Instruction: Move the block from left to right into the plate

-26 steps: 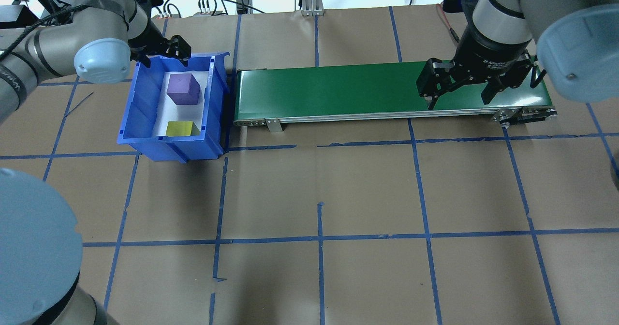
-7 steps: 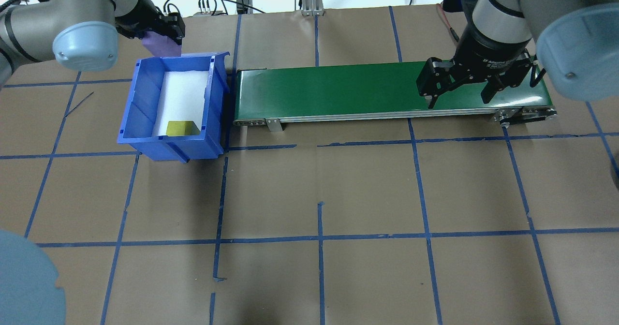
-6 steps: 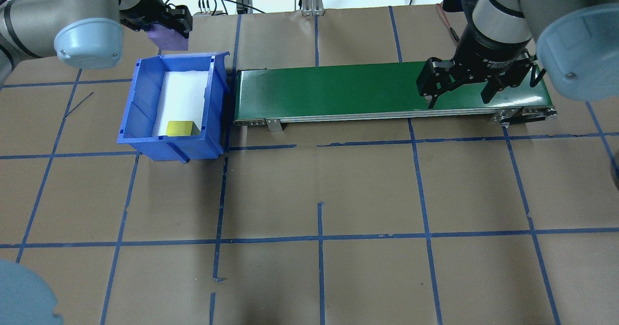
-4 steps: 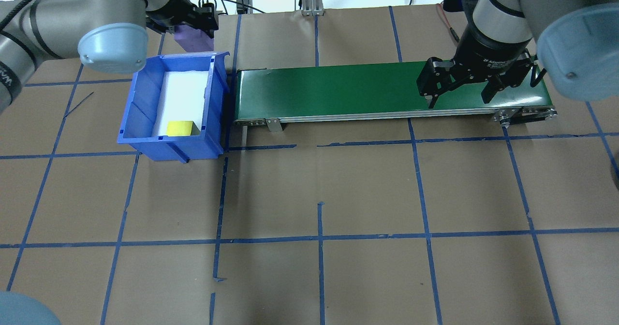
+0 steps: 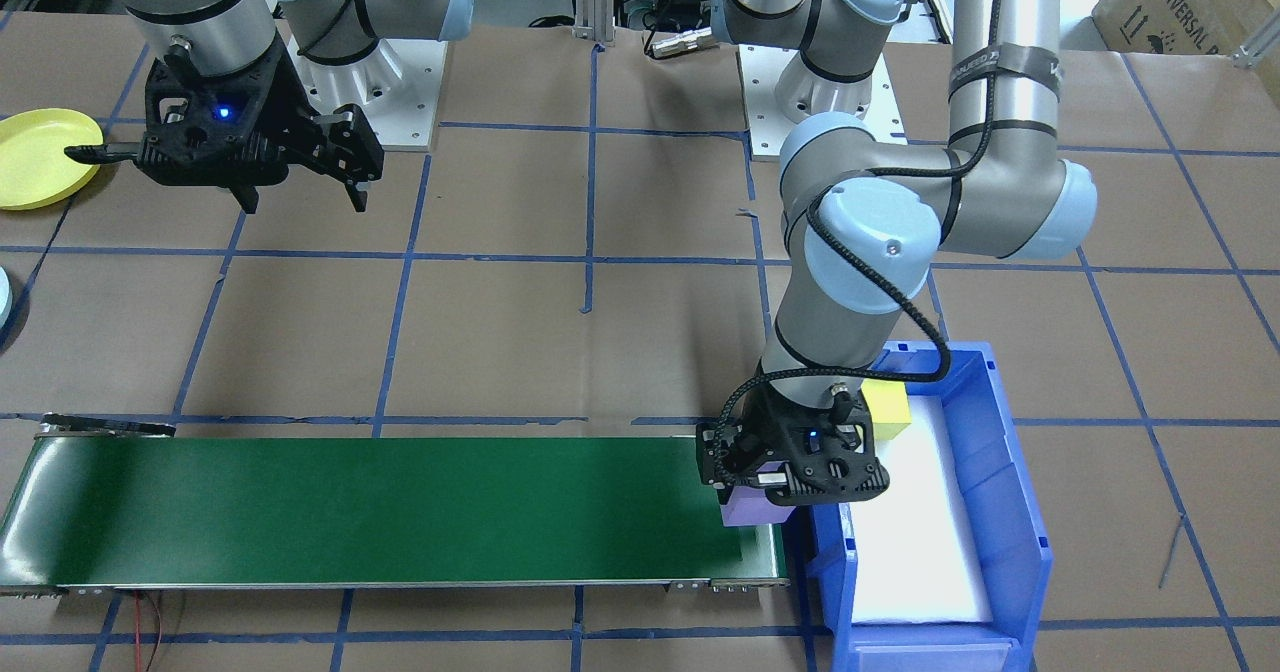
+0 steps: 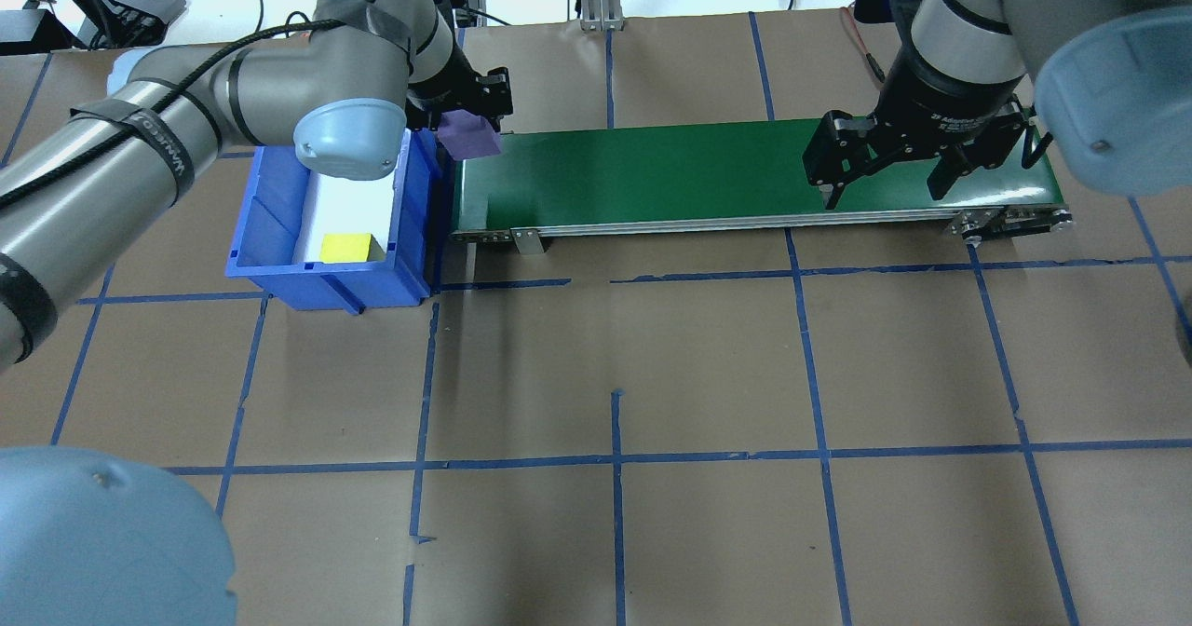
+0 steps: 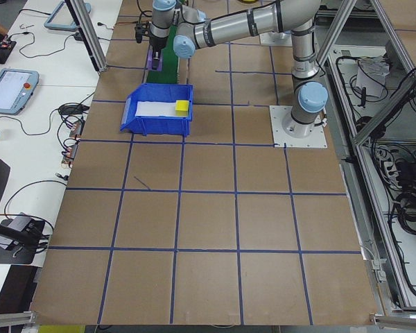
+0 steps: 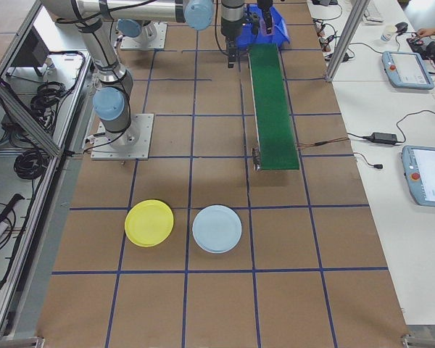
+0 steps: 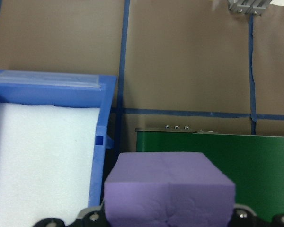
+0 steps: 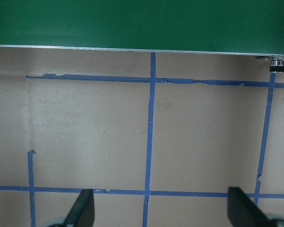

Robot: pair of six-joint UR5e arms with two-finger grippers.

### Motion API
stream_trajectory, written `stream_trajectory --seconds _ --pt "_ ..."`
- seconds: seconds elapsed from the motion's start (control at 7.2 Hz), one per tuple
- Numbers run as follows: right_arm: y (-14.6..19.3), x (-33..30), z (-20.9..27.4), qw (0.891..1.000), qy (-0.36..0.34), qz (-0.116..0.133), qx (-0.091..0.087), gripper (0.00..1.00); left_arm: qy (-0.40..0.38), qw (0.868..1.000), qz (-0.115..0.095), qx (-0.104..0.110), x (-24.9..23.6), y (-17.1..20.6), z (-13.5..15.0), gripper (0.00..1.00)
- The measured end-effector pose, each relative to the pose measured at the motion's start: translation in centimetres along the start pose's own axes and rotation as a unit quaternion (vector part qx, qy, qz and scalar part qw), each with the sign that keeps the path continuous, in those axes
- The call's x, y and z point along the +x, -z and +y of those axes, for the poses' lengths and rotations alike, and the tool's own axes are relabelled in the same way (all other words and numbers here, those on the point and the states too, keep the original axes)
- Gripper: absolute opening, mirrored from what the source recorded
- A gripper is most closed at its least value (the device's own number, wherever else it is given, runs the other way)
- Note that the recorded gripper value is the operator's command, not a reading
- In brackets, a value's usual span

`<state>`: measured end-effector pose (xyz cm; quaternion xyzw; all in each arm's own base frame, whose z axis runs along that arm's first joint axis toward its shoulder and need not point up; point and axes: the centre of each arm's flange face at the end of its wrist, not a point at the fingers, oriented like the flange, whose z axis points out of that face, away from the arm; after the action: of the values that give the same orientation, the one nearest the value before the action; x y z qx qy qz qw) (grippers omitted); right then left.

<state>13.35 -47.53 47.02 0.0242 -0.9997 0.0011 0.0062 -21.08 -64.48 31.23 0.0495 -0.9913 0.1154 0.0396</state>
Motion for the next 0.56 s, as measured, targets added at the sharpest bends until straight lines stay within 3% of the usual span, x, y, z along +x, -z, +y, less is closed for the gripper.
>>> stream_trajectory --seconds 0.14,0.28,0.56 --pt "0.0 0.3 0.0 1.0 -0.004 0.0 -0.001 1.0 0.001 1.0 -0.002 -0.008 0.5 -1.1 0.4 0.95" --pt "0.0 0.6 -0.1 1.0 -0.007 0.0 -0.002 1.0 0.002 1.0 -0.005 -0.014 0.6 -1.9 0.6 1.0" --pt "0.0 0.8 -0.1 1.0 -0.009 0.0 -0.002 1.0 -0.003 1.0 -0.01 -0.011 0.6 -1.9 0.5 1.0"
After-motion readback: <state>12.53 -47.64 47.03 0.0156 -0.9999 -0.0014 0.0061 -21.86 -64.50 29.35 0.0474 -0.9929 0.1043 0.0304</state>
